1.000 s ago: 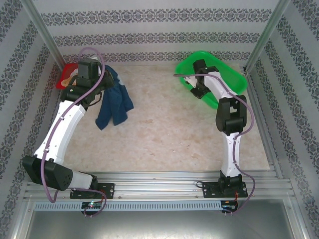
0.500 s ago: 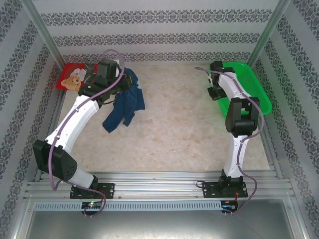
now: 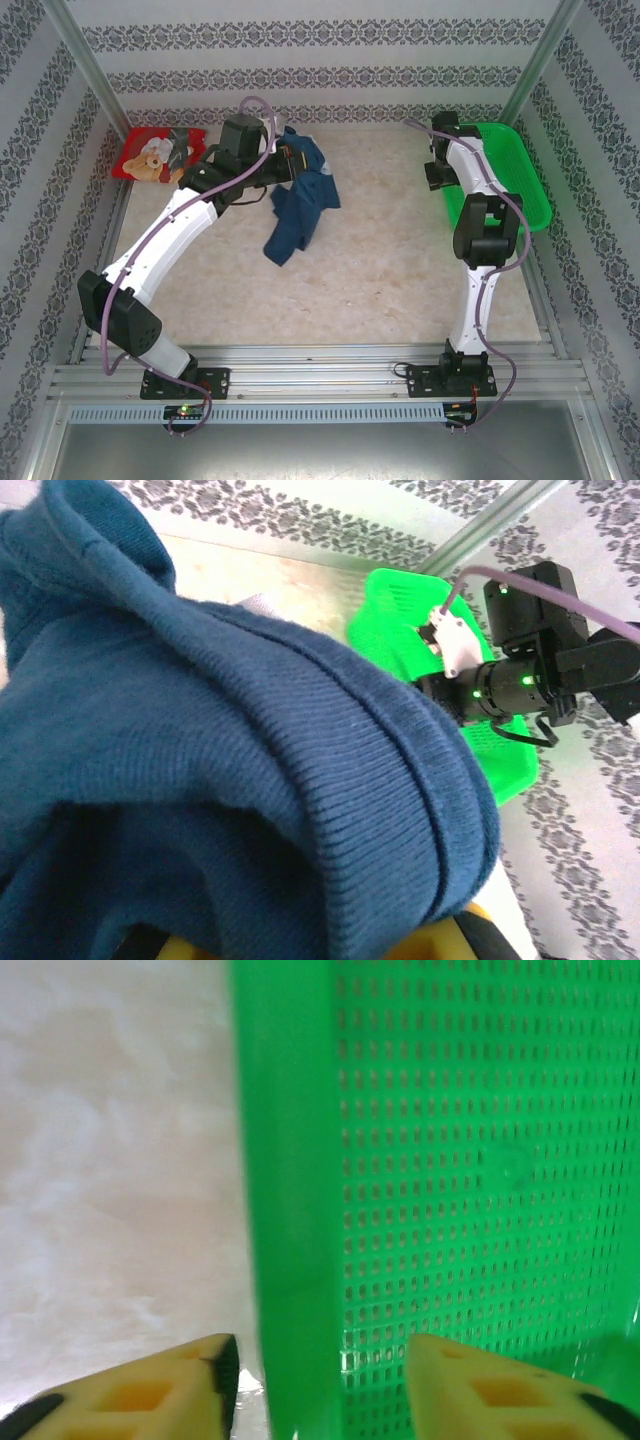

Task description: Fold and stack the t-shirts

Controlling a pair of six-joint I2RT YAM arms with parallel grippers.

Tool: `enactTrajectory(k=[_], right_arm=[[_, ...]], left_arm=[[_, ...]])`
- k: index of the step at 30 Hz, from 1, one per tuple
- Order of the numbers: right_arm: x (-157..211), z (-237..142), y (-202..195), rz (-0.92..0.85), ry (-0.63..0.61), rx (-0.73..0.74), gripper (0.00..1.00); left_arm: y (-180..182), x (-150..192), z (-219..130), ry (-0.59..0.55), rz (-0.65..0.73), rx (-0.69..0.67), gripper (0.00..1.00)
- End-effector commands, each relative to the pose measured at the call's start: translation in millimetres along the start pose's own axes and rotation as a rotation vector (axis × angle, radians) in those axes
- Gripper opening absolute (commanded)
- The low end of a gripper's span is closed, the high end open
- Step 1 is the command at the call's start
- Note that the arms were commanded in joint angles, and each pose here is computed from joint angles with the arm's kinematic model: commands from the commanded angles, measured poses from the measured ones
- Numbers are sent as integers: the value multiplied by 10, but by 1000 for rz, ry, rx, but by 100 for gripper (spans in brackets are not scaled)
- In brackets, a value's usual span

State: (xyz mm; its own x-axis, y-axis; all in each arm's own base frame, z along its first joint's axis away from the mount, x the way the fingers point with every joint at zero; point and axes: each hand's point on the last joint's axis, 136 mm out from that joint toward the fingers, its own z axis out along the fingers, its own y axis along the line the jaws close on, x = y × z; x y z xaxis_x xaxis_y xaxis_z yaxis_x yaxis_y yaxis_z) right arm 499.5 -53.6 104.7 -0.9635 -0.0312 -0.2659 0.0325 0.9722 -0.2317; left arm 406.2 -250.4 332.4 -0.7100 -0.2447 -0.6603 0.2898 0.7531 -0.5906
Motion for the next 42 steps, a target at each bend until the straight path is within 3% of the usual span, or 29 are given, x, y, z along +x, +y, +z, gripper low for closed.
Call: enactTrajectory(k=[1,6,7,12,15,19,21,23,27,28,29,30,32,33,37,40,42], right_arm=[[-147,-579,127,121,-138,-163,57],[-285,-1482,312,210,-418,-408,72],[-280,-1659,345,217,-469,-454,81],[-80,-2282,619,188,-628,-659,86],[161,-2493,892,115,-650,-748,88],[603,-2464,1516,-34,-574,-868,91],[827,-2306,1801,-68,-484,-887,98],[1025,-2181,2046,-91,-417,-893,98],[1266,-2026,2463,-122,-352,-938,98],[1327,-1968,2541,-137,-321,-932,98],[1372,-1912,2598,-145,-289,-923,98],[1407,-1882,2643,-157,-265,-921,98],[1453,-1839,2676,-180,-239,-894,98],[1456,-1821,2671,-176,-234,-885,98],[1425,-1723,2523,-120,-208,-856,98],[1393,-1656,2364,-46,-192,-862,98],[1391,-1645,2307,-25,-193,-874,98]], left_arm=[[-520,-306,-96,-73,0,166,0],[-927,-640,-309,-144,24,270,0],[-978,-687,-363,-159,28,281,0],[-988,-706,-433,-164,-28,297,0],[-476,-469,-209,-123,-231,230,0],[587,186,54,-75,-451,-7,0],[1109,533,48,-65,-514,-148,0],[1617,844,-70,-66,-590,-282,0],[2152,1101,-325,-108,-654,-416,1],[2205,1132,-360,-104,-657,-428,9],[2241,1174,-398,-87,-656,-448,33],[2255,1209,-427,-67,-658,-459,49],[2168,1193,-522,-39,-606,-456,68],[2093,1154,-566,-30,-565,-442,86],[1569,1081,-678,110,-285,-312,93],[1277,1465,-703,327,-32,-288,94],[1245,1845,-689,491,19,-283,94]])
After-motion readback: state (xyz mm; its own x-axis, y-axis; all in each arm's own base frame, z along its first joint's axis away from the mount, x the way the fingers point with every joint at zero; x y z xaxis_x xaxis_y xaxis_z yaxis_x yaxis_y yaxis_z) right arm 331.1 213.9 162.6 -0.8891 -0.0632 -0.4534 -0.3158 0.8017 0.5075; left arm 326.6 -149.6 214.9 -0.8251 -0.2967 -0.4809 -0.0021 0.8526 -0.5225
